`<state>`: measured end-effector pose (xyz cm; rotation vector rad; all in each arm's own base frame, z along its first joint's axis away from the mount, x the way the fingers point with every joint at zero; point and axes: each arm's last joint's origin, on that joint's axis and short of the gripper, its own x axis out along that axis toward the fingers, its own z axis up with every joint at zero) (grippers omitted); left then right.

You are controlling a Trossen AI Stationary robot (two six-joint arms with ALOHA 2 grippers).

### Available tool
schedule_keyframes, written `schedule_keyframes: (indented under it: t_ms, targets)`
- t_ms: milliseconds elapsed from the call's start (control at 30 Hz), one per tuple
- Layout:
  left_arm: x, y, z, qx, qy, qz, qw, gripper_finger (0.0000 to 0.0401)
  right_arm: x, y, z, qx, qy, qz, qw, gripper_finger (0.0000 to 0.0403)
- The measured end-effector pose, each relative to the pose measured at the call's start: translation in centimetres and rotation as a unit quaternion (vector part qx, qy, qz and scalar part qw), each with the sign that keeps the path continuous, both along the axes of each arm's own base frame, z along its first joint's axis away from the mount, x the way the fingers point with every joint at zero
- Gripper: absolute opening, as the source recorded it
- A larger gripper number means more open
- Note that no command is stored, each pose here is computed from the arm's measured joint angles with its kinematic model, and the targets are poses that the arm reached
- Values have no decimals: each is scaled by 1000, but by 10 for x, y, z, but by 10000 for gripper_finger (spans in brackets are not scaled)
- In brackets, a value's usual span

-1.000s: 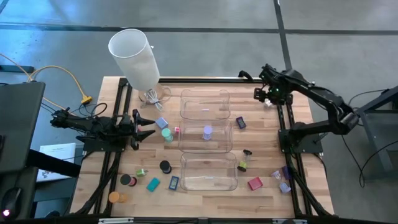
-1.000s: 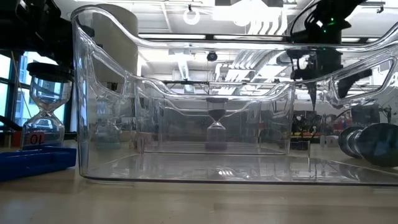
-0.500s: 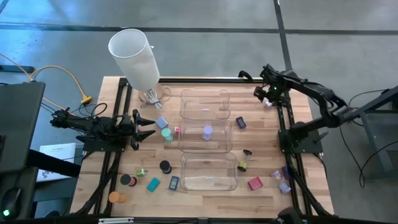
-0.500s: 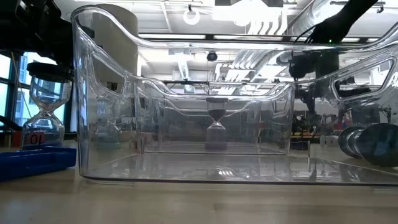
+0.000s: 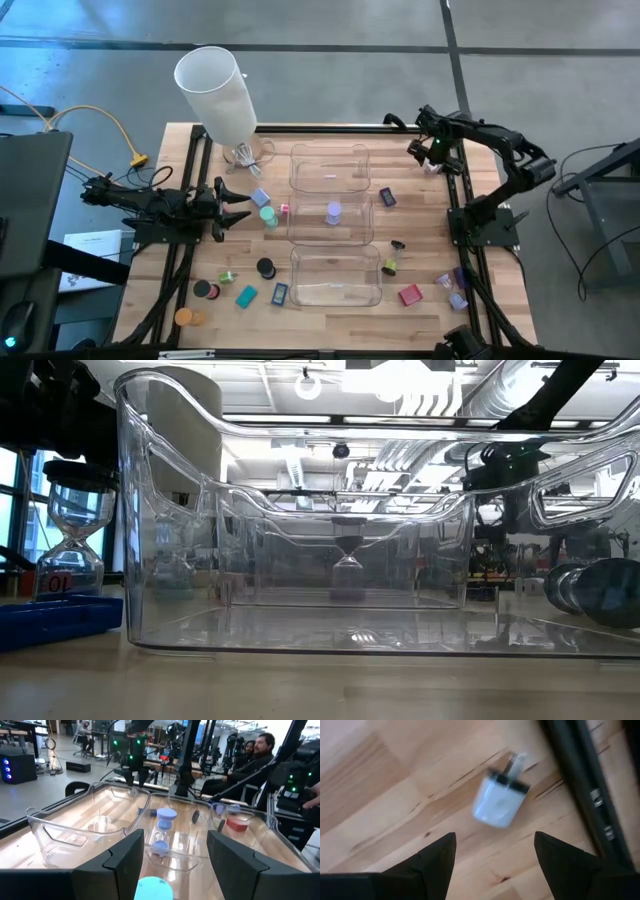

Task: Pick & Place Office items
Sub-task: Put the white charger adapter into the top transparent bin

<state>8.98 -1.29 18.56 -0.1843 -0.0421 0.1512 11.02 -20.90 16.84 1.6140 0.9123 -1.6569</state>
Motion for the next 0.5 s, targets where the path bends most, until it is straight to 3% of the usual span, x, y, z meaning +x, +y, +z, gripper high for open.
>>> schedule_keyframes:
  t_ms: [133, 333, 500]
  targets:
    - [0, 0, -1, 0, 3, 0, 1000, 212, -5, -3, 0, -3, 3, -10, 1000, 259]
    - [0, 0, -1, 0, 3, 0, 1000, 212, -13, -8, 0, -39, 65, -12, 997, 259]
    - [0, 0, -1, 0, 3, 0, 1000, 212, -10, -11, 0, -45, 29, -14, 998, 259]
